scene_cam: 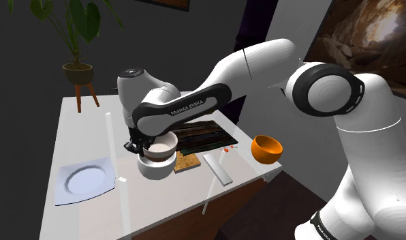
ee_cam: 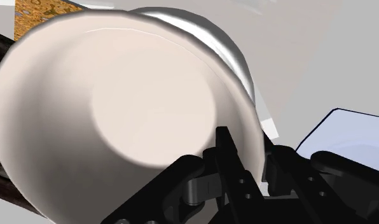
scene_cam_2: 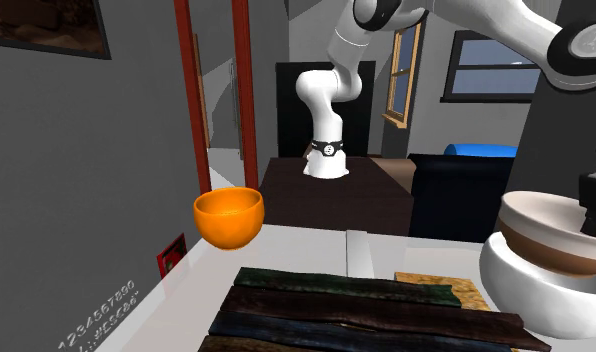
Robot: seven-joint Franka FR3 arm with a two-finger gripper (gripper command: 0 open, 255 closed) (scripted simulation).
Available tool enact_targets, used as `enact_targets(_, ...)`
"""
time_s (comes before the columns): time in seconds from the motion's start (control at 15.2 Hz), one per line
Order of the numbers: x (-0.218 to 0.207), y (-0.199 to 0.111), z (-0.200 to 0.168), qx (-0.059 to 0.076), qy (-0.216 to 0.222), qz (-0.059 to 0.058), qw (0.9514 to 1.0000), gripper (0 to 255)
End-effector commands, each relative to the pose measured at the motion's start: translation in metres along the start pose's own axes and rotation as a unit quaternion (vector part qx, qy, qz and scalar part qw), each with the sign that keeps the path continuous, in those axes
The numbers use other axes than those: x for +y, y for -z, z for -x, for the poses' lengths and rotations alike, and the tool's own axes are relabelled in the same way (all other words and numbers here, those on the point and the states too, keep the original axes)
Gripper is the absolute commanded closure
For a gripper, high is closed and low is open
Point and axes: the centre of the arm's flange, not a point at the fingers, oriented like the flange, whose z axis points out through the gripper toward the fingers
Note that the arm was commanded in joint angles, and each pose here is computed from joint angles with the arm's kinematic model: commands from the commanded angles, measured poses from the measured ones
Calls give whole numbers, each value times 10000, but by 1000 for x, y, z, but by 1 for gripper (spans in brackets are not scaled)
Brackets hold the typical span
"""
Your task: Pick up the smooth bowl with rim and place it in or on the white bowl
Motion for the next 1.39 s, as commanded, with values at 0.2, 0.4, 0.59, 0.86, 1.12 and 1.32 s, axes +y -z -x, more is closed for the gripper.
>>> enact_targets(0.2, 0, 0, 0, 3, 0, -1, 10000, 0)
enact_targets(0.4, 0, 0, 0, 3, 0, -1, 10000, 0)
enact_targets(0.59, 0, 13, 0, 3, 0, -1, 10000, 0)
enact_targets(0.86, 0, 50, 0, 3, 0, -1, 10000, 0)
enact_targets(1.12, 0, 50, 0, 3, 0, -1, 10000, 0)
enact_targets(1.32, 0, 50, 0, 3, 0, -1, 10000, 0)
